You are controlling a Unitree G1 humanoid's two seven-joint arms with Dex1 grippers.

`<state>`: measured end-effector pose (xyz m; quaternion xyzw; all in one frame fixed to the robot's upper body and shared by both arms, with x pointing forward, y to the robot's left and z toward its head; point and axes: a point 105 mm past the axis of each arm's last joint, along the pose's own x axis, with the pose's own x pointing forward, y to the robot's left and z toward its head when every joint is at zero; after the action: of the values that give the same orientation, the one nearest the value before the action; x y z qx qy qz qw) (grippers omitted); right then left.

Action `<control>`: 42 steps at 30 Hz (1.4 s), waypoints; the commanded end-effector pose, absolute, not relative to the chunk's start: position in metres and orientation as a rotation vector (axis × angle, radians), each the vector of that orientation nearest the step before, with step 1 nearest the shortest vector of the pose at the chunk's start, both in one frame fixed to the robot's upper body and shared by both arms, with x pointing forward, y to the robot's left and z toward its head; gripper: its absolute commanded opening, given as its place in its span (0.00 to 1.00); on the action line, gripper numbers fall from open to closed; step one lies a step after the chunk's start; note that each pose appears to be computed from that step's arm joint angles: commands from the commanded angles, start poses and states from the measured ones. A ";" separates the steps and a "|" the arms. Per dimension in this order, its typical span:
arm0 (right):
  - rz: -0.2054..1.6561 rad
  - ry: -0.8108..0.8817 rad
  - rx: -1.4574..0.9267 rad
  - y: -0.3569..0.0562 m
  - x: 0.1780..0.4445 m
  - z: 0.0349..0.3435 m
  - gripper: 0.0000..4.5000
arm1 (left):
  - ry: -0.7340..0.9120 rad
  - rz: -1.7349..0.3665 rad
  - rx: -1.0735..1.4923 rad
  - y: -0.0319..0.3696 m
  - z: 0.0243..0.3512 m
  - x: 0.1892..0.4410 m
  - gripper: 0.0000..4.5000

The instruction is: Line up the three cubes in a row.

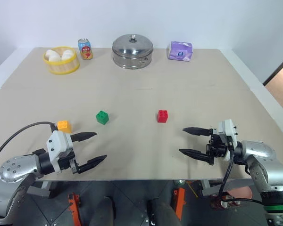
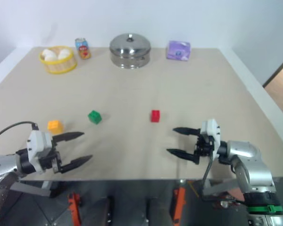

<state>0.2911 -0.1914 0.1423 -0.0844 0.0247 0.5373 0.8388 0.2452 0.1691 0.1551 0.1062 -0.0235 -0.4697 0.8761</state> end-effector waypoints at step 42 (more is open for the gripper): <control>1.211 0.198 -0.584 -0.128 0.412 0.160 0.88 | -0.372 -0.918 0.031 0.118 0.217 0.263 1.00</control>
<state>0.4081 -0.1301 0.1421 -0.2669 0.1183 0.5642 0.7723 0.2667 0.1202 0.2085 0.0038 -0.1585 -0.4329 0.8874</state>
